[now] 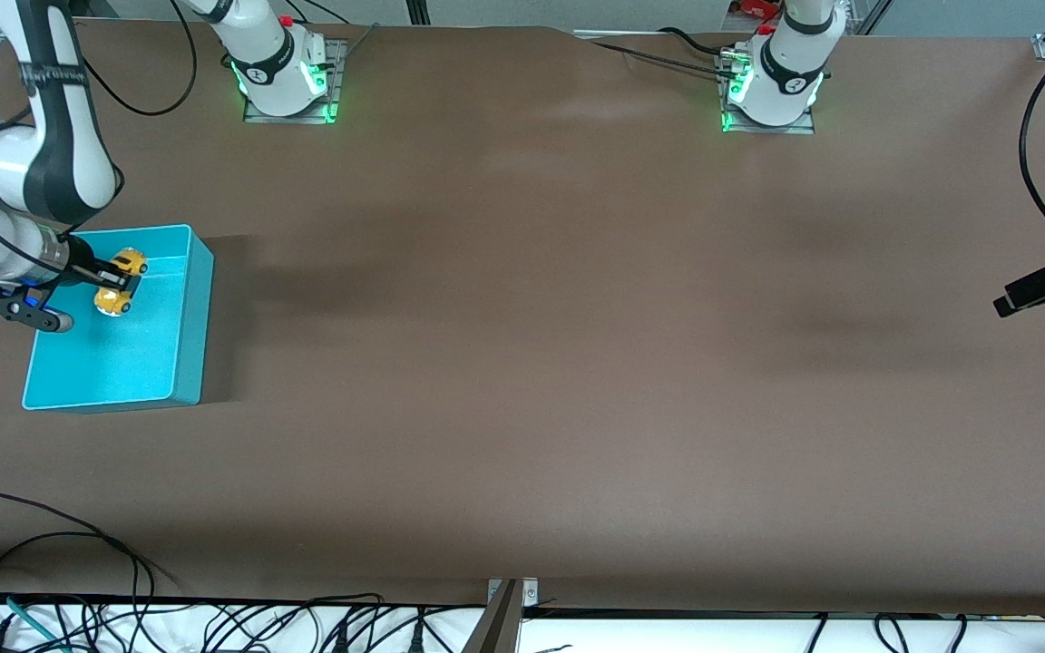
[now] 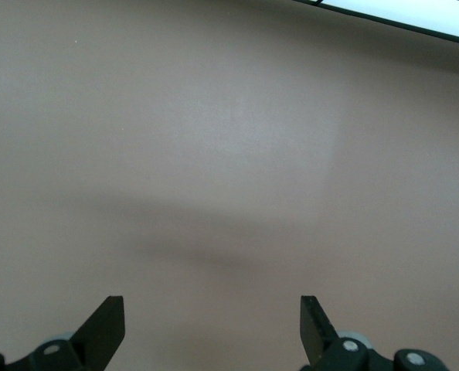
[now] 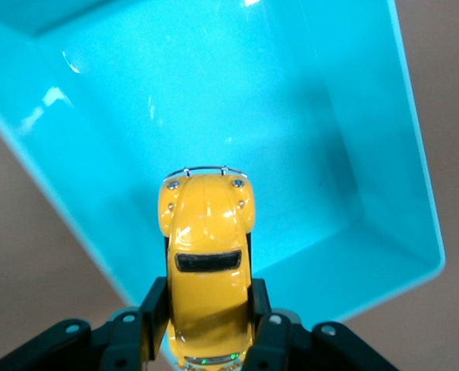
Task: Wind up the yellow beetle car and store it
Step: 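Lift the car with the right gripper and lower it into the box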
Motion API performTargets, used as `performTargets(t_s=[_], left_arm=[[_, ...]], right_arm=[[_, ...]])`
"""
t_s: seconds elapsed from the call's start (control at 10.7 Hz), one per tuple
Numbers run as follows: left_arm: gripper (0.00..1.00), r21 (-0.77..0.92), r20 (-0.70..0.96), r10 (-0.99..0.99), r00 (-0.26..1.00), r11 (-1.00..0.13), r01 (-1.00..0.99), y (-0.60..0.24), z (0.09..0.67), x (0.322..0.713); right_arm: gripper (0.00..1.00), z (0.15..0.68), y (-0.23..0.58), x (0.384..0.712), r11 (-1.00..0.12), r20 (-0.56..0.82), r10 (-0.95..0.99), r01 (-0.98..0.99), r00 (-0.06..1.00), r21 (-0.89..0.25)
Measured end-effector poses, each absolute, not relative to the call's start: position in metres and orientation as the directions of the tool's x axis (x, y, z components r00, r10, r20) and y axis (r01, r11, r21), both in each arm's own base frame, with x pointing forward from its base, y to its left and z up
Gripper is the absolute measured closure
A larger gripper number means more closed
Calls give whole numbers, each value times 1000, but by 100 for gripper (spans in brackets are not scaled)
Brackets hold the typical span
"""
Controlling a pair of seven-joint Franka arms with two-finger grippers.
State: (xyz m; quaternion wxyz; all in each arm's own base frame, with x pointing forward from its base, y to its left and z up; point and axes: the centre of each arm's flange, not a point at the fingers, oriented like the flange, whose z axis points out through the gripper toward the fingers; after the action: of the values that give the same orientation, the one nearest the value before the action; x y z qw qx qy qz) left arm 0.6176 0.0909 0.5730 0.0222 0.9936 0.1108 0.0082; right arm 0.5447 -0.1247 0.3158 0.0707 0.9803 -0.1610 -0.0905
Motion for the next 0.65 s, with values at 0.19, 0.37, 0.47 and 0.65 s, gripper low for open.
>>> performTargets(t_s=[0.19,0.37,0.47,0.65], left_arm=[[0,46,11,221,975,-974,220,91,573,618],[0,46,11,222,975,-974,221,92,573,618],[0,46,11,222,975,-974,221,92,573,618],[0,47,10,222,975,-974,221,92,572,618]], right_arm=[[54,276,-142,532,-952,-138,-278,-255,950,167],[54,241,-153,522,-962,-137,-238,-213,962,173],[54,226,-159,517,-964,-140,-226,-201,964,177],[54,208,-171,508,-965,-153,-217,-188,964,182]])
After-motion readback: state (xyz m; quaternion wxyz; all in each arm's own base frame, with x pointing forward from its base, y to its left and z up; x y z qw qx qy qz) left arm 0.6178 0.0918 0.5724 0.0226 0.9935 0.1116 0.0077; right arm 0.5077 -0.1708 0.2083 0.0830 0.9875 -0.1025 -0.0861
